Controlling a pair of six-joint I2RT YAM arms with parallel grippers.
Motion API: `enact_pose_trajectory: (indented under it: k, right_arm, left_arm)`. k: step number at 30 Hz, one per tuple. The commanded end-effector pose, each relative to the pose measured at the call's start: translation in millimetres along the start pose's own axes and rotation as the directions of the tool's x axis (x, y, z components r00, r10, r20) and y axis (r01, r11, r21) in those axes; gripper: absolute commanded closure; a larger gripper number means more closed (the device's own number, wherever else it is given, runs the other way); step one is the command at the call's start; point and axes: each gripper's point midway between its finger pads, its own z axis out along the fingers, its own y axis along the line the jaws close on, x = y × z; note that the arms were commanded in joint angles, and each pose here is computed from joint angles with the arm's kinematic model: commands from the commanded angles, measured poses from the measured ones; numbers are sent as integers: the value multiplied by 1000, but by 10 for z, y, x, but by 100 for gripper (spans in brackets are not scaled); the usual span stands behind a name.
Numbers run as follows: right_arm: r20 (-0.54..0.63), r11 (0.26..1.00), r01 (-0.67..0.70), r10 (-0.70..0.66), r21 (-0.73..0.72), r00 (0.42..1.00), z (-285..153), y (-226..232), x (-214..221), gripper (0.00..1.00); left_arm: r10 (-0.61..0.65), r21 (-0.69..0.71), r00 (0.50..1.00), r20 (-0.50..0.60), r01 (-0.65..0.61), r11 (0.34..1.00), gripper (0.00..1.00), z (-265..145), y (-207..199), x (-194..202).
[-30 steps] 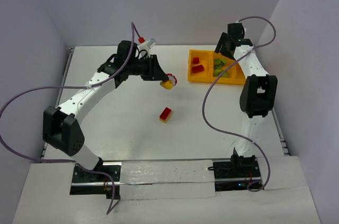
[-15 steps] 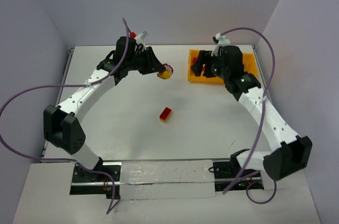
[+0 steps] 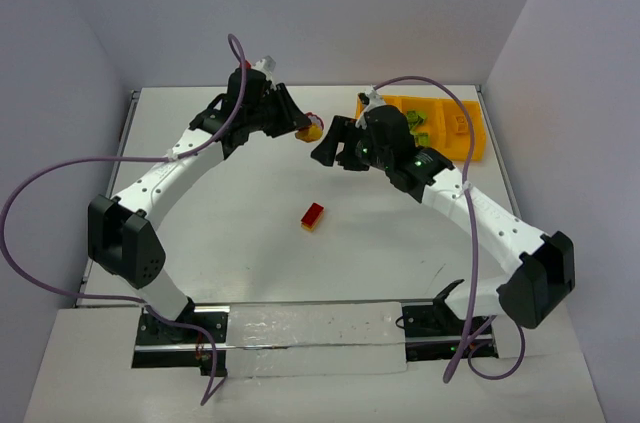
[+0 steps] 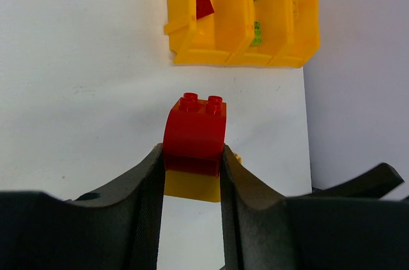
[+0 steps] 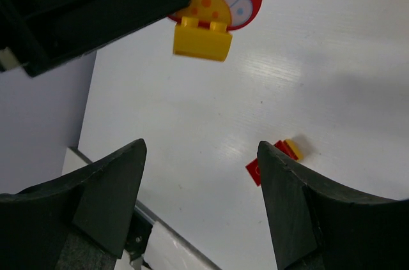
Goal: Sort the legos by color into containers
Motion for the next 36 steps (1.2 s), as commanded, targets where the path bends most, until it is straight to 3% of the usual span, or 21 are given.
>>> enact_pose_trajectory:
  k: [1,19,24,27,30,32,36]
  right_arm:
    - [121,1000,-23,25,-17,992,96,162,-371,22]
    - [140,1000,-20,22,-15,990,523,200,-534,33]
    - [126,999,-33,35,-11,991,620,185,-508,41]
    - [147,999,-44,47,-19,988,598,188,-523,57]
    - [167,999,-45,46,-14,985,552,167,-545,88]
    - [172,999,-36,38,-11,984,519,144,-527,100]
    - [142,1000,16,-15,-4,990,489,80,-410,100]
  left_arm:
    - [2,24,998,67,-4,1000,100,-126,-182,-208]
    - [22,39,997,68,-25,999,100,-182,-202,-199]
    - [27,42,997,68,-30,999,100,-187,-206,-196]
    - [33,41,997,65,-35,999,100,-188,-201,-189]
    - [35,35,997,62,-37,999,100,-186,-186,-179]
    - [35,30,998,60,-37,999,100,-189,-173,-171]
    - [37,21,997,66,-38,999,100,-194,-159,-184]
